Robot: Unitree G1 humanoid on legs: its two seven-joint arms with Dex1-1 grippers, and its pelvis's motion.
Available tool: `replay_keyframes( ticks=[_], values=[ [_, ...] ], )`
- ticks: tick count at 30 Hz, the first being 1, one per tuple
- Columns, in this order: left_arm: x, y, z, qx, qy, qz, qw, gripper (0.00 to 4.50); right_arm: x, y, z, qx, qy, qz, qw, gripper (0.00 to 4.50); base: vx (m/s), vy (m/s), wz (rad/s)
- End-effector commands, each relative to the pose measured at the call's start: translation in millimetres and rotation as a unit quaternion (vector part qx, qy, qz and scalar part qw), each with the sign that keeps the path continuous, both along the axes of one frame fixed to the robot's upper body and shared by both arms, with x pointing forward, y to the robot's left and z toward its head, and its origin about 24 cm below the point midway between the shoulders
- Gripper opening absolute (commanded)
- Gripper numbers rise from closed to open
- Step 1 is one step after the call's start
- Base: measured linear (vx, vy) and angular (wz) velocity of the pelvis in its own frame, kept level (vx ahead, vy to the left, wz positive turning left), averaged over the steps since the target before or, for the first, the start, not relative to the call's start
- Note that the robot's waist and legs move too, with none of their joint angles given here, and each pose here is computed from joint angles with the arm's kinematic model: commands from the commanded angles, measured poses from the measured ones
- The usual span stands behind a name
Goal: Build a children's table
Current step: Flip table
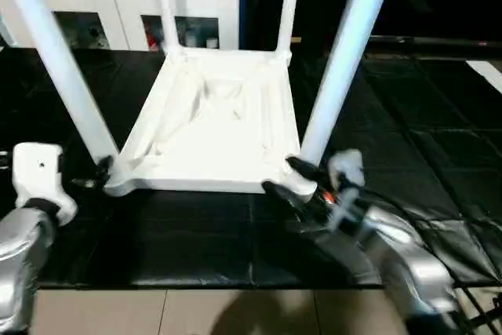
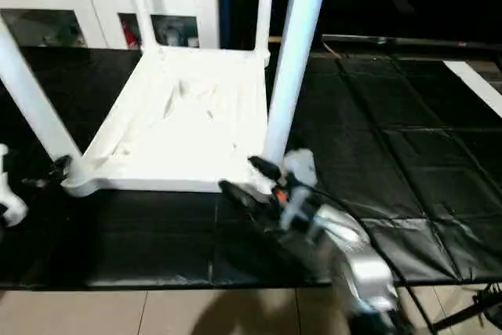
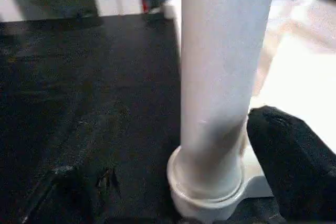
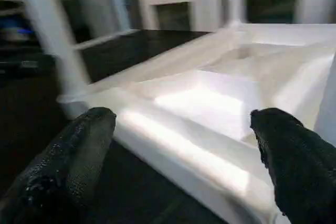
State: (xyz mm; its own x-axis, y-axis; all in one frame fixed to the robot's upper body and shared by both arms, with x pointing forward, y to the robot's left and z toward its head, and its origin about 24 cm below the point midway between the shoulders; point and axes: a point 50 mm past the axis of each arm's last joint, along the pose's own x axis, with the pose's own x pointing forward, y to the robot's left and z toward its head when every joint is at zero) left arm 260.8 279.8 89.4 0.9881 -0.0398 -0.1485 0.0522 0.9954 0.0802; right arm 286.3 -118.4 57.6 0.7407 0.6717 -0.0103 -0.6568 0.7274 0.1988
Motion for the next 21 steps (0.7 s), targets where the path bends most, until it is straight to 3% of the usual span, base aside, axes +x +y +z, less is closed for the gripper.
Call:
replay_keyframes(
  ticks=[1,6,8,11,21],
  values=[
    [4.9,-4.4,-3.1,-0.013,0.009,-0.005,1.0,4.2,7.4,-16.0,-1.5,-0.012,-0.003,-0.056,0.998,4.5,0.0,0.0,0.0],
    [16.9,-12.8,-9.9,-0.013,0.021,0.001,1.0,4.2,13.4,-31.2,0.6,-0.015,-0.012,-0.092,0.996,4.5,0.0,0.0,0.0],
    [24.5,-35.1,-12.6,-0.026,0.016,-0.059,0.998,4.2,14.1,-39.1,0.7,-0.021,-0.016,-0.099,0.995,4.5,0.0,0.0,0.0],
    [30.7,-49.6,-15.5,-0.038,0.015,-0.099,0.994,4.2,10.0,-36.9,1.3,-0.017,-0.019,-0.066,0.997,4.5,0.0,0.0,0.0],
    [51.2,-34.3,-19.8,-0.028,0.028,-0.059,0.997,4.2,-5.2,-17.3,0.9,-0.006,-0.023,0.028,0.999,4.5,0.0,0.0,0.0]
  ],
)
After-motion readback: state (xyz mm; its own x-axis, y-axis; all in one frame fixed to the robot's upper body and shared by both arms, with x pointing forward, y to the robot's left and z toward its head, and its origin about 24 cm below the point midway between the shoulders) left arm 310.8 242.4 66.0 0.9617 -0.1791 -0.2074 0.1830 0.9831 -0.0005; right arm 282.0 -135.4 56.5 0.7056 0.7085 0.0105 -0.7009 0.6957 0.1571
